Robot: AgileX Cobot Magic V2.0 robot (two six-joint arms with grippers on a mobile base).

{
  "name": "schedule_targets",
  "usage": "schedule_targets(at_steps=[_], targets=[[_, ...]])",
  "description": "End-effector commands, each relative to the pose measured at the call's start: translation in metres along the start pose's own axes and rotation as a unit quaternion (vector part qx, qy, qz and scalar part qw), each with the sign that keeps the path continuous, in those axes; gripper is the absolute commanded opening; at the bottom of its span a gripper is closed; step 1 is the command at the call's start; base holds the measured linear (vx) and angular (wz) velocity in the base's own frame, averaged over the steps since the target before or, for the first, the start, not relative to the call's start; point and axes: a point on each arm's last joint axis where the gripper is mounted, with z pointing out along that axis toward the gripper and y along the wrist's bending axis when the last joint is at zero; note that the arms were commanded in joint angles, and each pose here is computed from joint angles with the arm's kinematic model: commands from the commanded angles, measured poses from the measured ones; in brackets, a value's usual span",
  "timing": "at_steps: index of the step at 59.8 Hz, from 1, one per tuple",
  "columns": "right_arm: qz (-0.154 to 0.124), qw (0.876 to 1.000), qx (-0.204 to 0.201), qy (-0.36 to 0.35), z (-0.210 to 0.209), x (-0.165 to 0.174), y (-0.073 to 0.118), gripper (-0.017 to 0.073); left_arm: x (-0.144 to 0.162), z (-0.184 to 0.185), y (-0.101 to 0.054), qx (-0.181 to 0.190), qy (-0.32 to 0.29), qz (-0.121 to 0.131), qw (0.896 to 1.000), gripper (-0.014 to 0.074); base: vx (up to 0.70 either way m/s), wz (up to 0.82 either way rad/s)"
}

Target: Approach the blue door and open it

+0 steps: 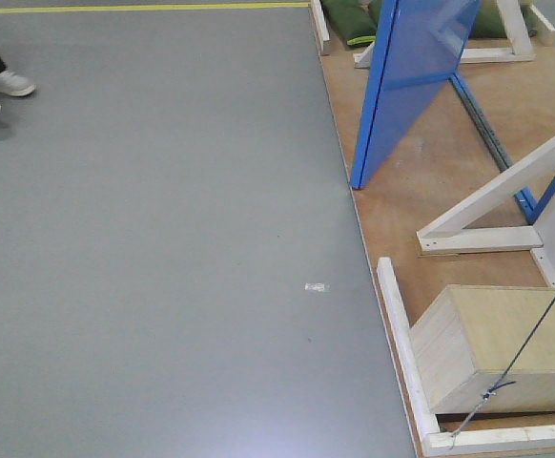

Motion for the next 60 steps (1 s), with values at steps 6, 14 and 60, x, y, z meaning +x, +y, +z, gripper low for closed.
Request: schedule_targets(at_steps=[6,14,60], targets=[[-0.004,0.999,0.008,-0.037,-0.0012,-0.0011,-0.0015,-0.0008,-0.0063,-0.0009,-0.0002,0.002,-0.046,-0.001,0.999,0.0070,0.00,0.00],[-0.004,0.999,0.008,-0.037,-0.0012,-0.0011,-0.0015,-0.0008,-0.0063,-0.0009,-0.0002,0.002,-0.046,-0.001,0.999,0.0070,0.00,0.00],[-0.004,0.999,0.008,-0.037,-0.0012,-0.0011,-0.0015,-0.0008,-0.0063,-0.0009,-0.0002,0.002,-0.046,-0.001,0.999,0.0070,0.03,0.01]])
